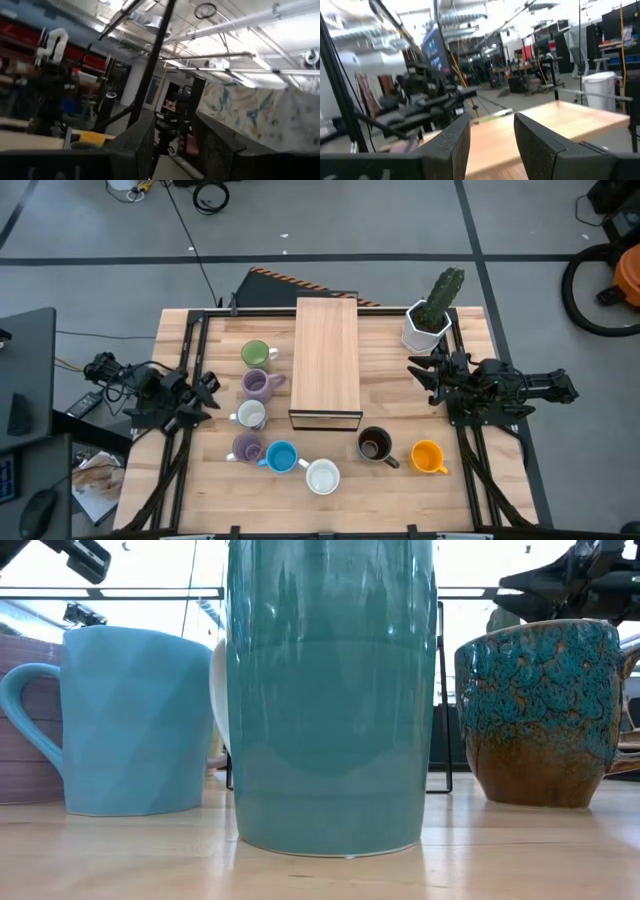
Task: Place coffee mugs
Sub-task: Put the green mug on the shelf
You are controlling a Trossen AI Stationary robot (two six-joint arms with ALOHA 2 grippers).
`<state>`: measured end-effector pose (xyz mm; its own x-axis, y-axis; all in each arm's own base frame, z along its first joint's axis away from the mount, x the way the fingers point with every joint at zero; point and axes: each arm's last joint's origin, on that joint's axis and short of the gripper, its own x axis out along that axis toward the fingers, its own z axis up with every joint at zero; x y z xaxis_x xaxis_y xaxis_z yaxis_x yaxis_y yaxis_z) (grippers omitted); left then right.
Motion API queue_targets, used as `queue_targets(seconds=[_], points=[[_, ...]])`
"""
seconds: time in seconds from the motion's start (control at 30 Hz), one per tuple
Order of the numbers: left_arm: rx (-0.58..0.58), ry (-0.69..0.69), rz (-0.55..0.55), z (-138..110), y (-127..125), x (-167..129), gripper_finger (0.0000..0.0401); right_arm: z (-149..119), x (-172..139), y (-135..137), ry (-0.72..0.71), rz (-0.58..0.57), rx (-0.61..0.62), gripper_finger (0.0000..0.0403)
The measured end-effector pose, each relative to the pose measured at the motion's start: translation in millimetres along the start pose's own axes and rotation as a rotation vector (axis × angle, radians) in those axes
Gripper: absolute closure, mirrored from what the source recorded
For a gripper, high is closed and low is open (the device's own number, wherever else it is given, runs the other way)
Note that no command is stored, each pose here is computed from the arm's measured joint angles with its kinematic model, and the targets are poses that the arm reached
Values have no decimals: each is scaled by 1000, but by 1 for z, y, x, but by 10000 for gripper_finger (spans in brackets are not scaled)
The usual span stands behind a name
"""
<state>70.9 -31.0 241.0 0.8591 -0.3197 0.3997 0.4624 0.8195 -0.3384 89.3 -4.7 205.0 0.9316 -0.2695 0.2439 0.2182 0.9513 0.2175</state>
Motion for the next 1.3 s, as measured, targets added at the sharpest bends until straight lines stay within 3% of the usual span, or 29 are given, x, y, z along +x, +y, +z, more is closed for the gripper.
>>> queue_targets(seconds=[0.1,0.2,0.4,0.57,0.8,0.97,1.3], points=[[-14,34,89,3,1,0,259,2,0,0,-19,4,85,245],[-16,119,254,8,4,2,259,3,0,0,-25,5,157,245],[7,253,508,20,9,14,259,4,0,0,-41,-2,159,245],[11,361,672,24,18,29,259,4,0,0,-44,-13,238,245],[-6,495,913,25,41,46,259,0,4,0,-8,-39,162,245],[-65,545,982,35,61,58,259,-1,11,2,-11,-51,90,245],[-97,646,979,53,84,71,259,-8,25,6,73,-64,-10,245]])
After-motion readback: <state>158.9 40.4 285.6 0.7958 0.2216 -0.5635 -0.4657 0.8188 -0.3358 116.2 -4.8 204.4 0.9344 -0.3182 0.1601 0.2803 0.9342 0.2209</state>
